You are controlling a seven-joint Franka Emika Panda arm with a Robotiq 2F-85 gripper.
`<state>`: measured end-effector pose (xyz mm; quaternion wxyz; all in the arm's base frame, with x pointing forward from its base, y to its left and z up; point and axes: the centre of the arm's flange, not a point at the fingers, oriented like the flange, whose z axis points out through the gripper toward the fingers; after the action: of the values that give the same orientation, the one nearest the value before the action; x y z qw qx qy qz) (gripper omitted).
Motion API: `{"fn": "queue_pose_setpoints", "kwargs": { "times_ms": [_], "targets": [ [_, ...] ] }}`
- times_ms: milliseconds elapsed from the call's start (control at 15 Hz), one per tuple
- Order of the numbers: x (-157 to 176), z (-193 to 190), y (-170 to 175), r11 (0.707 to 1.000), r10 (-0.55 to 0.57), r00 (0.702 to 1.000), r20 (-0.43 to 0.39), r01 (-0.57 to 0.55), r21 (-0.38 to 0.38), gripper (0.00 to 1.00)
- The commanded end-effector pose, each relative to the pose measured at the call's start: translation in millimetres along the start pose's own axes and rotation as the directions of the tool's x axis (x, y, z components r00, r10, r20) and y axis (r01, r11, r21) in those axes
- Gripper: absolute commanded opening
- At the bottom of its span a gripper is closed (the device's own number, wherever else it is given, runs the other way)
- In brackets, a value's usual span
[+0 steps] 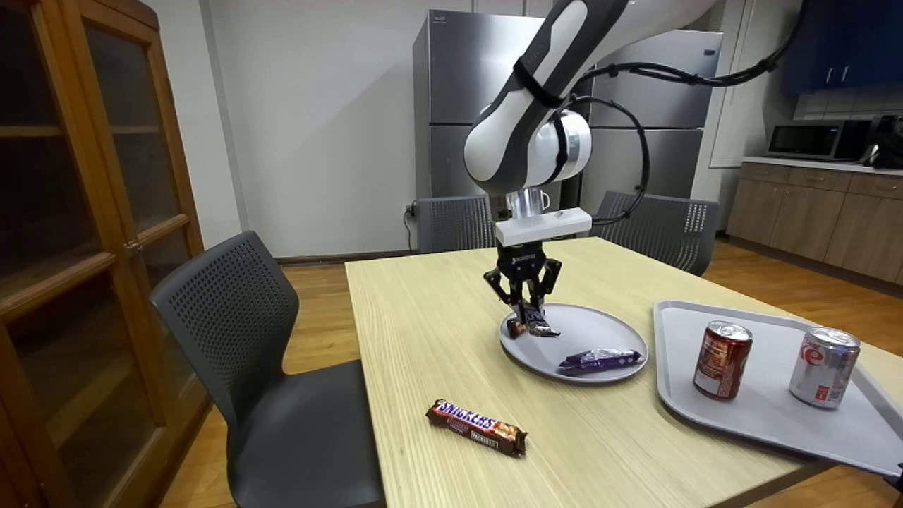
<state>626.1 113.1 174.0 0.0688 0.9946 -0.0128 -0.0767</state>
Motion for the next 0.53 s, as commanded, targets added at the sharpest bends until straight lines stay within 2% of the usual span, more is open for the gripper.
{"fn": "queue_pose_setpoints", "kwargs": {
  "times_ms": [0,467],
  "targets": [
    [-15.9,-4.5,-30.2,0.997,-0.083,0.997,0.009,0.083,-0.003,0.06],
    [-24.8,10.6,-89.4,0.987,-0.157,0.987,0.018,0.158,-0.008,0.06]
  ]
}}
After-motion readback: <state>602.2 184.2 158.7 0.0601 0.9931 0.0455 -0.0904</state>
